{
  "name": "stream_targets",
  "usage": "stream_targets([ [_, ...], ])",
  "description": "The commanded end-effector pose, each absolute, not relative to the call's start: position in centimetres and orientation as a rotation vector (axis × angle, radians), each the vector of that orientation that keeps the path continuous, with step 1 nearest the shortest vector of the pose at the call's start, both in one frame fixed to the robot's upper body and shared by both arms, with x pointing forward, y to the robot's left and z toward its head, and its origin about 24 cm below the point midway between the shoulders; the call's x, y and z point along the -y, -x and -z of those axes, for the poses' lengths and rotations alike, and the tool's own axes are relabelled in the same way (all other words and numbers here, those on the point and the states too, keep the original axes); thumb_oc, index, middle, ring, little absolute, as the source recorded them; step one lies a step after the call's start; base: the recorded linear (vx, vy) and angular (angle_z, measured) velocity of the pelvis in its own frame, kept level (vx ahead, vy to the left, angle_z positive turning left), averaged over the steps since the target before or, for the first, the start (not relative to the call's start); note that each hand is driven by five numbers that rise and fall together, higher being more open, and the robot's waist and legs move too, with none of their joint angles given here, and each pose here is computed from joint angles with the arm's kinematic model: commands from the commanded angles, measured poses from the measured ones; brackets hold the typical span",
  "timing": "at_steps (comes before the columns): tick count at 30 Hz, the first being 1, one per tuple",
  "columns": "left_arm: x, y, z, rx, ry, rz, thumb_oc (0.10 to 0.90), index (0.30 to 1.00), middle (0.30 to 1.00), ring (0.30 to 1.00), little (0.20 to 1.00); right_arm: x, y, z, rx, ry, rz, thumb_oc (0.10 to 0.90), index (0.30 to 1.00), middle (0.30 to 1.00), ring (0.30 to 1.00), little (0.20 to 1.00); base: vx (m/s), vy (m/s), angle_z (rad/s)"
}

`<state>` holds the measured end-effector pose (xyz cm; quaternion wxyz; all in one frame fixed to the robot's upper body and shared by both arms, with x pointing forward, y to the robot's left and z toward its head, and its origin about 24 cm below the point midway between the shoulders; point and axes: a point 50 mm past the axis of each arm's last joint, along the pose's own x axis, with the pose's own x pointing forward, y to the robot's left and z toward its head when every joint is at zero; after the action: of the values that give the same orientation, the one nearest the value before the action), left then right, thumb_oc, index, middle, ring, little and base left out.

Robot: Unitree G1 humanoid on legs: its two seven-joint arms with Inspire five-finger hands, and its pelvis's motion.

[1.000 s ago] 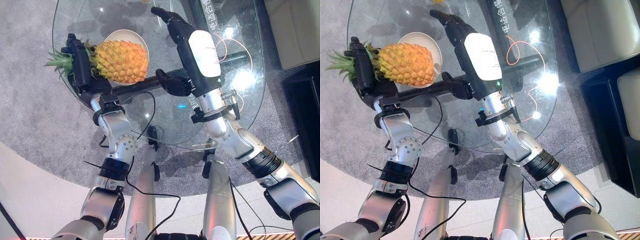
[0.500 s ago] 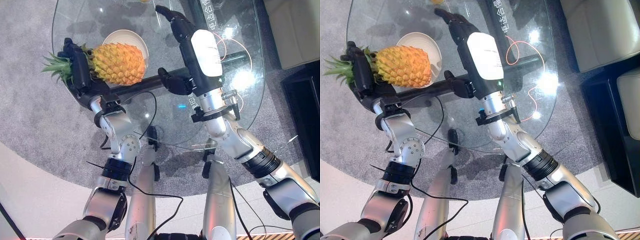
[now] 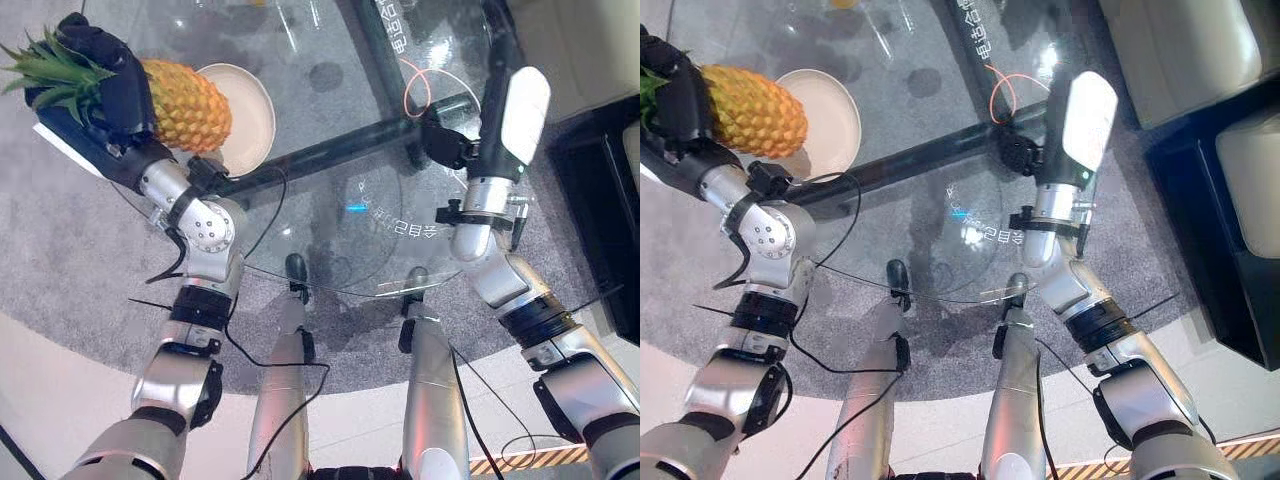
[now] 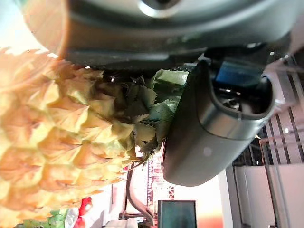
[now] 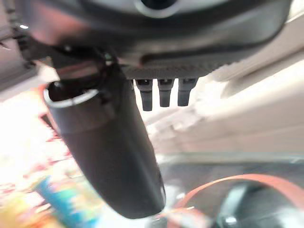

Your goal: Pick up the fruit to the plate

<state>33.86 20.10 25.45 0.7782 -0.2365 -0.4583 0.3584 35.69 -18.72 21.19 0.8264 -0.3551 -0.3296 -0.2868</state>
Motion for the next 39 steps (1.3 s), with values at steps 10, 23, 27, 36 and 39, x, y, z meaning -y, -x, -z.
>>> stream_targets([
  [10, -23.8, -33.0, -34.7, 1.295, 0.293, -0.896, 0.1, 0.3, 0.3, 0.3, 0.2, 27.5, -34.9, -15.9, 0.384, 0.419, 0.931, 0.8, 0.9, 0.9, 0.9, 0.9, 0.0, 0.016, -0.04],
  [23, -25.4, -34.1, -36.4, 1.196, 0.218, -0.925, 0.1, 0.3, 0.3, 0.3, 0.2, 32.6, -32.0, -5.2, -0.17, 0.342, 0.881, 0.8, 0.9, 0.9, 0.9, 0.9, 0.01, -0.015, -0.02],
  [27, -25.5, -34.3, -36.2, 1.173, 0.217, -0.921, 0.1, 0.3, 0.3, 0.3, 0.2, 32.6, -31.2, -3.5, -0.266, 0.372, 0.815, 0.8, 0.9, 0.9, 0.9, 0.9, 0.0, 0.0, 0.0],
  [36, -25.3, -34.8, -36.0, 1.147, 0.18, -0.911, 0.1, 0.3, 0.3, 0.3, 0.2, 31.7, -31.0, -2.1, -0.321, 0.396, 0.722, 0.8, 0.9, 0.9, 0.9, 0.9, 0.0, 0.0, 0.0],
  [39, -25.5, -34.8, -36.1, 1.14, 0.164, -0.91, 0.1, 0.3, 0.3, 0.3, 0.2, 31.5, -31.2, -2.2, -0.317, 0.397, 0.707, 0.8, 0.9, 0.9, 0.9, 0.9, 0.0, 0.0, 0.0],
])
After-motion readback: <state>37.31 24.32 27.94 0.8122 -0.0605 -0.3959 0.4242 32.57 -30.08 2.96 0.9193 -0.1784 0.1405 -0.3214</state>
